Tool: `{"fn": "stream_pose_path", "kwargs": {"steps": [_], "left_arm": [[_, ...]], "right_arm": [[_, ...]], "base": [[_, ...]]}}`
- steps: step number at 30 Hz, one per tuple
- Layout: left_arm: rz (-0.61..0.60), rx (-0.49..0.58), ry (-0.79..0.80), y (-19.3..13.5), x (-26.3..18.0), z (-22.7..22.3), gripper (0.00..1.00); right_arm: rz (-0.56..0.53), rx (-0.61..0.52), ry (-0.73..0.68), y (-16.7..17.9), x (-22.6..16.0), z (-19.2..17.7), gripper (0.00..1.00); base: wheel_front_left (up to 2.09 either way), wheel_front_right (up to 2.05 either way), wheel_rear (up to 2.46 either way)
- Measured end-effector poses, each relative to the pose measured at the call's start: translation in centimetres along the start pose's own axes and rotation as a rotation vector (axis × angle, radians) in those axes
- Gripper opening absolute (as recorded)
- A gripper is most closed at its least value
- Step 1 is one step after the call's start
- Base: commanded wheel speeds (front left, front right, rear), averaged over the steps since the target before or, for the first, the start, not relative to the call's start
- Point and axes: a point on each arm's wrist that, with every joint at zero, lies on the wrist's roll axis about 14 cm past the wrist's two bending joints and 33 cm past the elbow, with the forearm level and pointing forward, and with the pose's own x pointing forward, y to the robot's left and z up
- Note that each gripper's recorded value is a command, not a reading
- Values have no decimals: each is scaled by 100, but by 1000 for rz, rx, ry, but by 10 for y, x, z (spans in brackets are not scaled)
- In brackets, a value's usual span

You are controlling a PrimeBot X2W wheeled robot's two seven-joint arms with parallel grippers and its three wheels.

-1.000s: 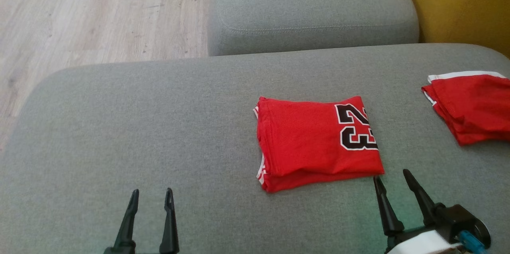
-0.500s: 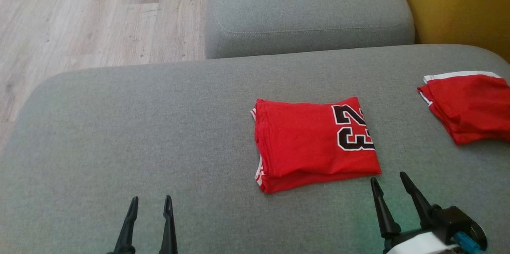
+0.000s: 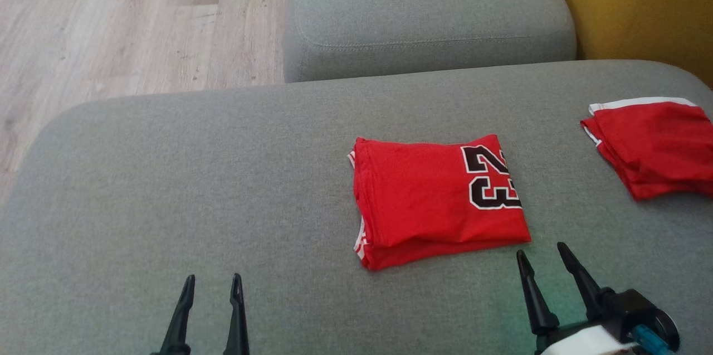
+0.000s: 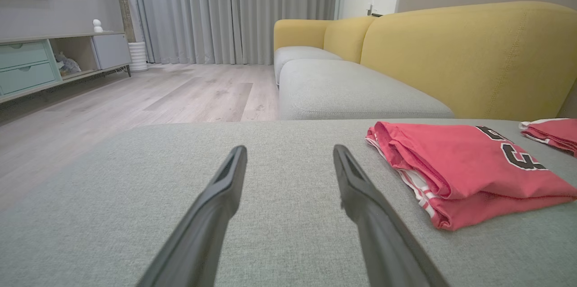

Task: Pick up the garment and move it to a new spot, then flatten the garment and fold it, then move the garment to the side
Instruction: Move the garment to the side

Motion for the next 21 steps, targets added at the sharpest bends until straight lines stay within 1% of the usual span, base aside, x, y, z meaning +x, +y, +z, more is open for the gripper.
{"fn": "stream_pose_path", "kwargs": {"steps": [5,7,12,16,18,21], "left_arm": [[-1,-1,5,-1,0,-1,100],[-2,-2,10,-1,1,-3,100],[-16,-9,36,-4,3,-9,100],[-29,-3,65,-8,6,-17,100],[-38,-1,77,-9,10,-20,100],[-42,-3,79,-10,21,-21,100]], "right_arm": [[-3,2,8,-1,0,-2,100],[-21,18,19,-5,0,-6,100],[-38,41,90,-10,4,-27,100],[-41,20,88,-20,28,-22,100],[-77,23,99,-36,43,-22,100],[-94,34,134,-49,67,-21,100]], "base": [[0,0,0],[0,0,0],[0,0,0],[0,0,0],[0,0,0],[0,0,0]]}}
